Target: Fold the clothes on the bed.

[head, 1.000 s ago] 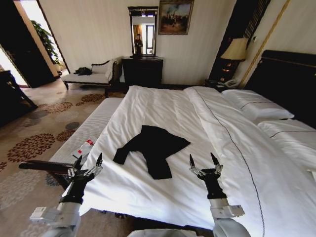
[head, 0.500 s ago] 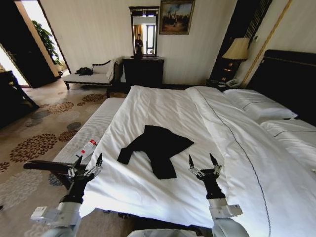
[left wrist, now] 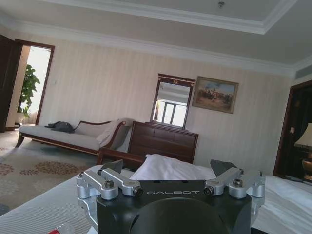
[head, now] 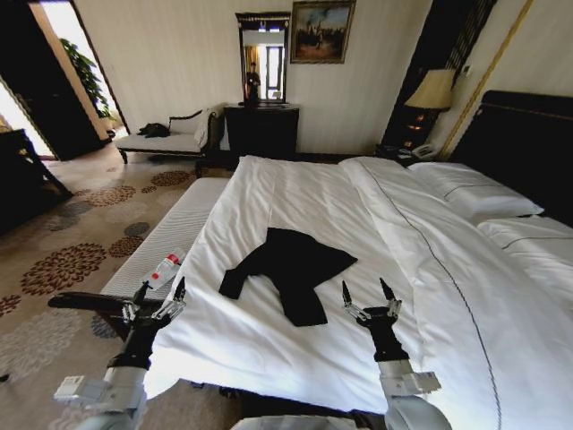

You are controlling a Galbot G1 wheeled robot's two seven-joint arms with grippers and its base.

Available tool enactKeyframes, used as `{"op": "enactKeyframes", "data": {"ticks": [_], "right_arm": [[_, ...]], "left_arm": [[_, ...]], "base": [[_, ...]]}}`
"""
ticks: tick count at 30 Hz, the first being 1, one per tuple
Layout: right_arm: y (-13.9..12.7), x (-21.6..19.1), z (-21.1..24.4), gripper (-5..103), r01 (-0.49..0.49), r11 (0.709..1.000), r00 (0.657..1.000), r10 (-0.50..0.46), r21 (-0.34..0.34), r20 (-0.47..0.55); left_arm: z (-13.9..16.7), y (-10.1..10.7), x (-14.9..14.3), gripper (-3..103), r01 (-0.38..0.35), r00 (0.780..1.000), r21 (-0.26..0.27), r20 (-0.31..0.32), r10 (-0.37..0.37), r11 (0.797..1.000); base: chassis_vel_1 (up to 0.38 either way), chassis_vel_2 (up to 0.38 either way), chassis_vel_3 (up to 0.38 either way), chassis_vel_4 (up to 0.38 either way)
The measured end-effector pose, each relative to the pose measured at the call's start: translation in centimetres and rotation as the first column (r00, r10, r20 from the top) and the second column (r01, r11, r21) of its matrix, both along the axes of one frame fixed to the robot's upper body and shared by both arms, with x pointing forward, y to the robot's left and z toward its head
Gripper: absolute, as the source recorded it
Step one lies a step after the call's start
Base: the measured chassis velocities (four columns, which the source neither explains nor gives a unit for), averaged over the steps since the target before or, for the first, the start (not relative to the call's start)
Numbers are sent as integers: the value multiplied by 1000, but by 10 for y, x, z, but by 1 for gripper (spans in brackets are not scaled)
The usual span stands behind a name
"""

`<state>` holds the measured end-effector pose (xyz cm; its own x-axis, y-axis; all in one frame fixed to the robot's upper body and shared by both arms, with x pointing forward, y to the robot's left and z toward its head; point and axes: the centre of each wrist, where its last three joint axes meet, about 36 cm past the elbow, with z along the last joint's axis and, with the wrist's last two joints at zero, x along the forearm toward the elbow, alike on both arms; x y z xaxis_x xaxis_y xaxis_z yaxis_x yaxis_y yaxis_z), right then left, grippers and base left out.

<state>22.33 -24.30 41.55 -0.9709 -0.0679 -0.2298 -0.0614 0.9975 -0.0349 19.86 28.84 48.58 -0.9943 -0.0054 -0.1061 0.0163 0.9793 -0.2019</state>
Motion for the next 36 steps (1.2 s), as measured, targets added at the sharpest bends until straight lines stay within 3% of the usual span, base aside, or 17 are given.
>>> {"op": "enactKeyframes", "data": {"ticks": [10,21,24,25,28,29,32,33,35,36], "right_arm": [[1,0,-1,100,9,1000,1000,-9,4,3],[15,-1,-5,100,33,995,999,-31,93,-27],[18,-1,-4,100,22,992,997,-13,123,-71],[20,-1,-2,100,18,987,995,-1,158,-104],[28,2,4,100,27,956,979,34,293,-203],[28,2,4,100,27,956,979,34,293,-203],[40,7,16,100,79,876,928,111,476,-356],[40,7,16,100,79,876,928,111,476,-356],[42,13,20,100,104,823,888,176,558,-425],[43,16,21,100,107,813,875,197,573,-443]], "left_arm": [[-1,0,1,100,-3,1000,-1,5,3,1000],[20,-2,5,100,-37,999,-36,31,39,999],[25,-1,5,100,-43,999,-50,6,44,998],[26,-1,6,100,-57,998,-65,-41,54,996],[27,-1,8,100,-102,983,-98,-162,86,990],[27,-1,8,100,-102,983,-98,-162,86,990],[30,0,11,100,-123,979,-111,-179,102,986],[30,0,11,100,-123,979,-111,-179,102,986],[31,2,13,100,-138,976,-126,-185,113,982],[32,2,13,100,-149,973,-142,-198,119,979]], "base": [[-2,24,-1,-19],[0,0,0,0],[0,0,0,0],[0,0,0,0],[0,0,0,0],[0,0,0,0],[0,0,0,0],[0,0,0,0],[0,0,0,0],[0,0,0,0]]}}
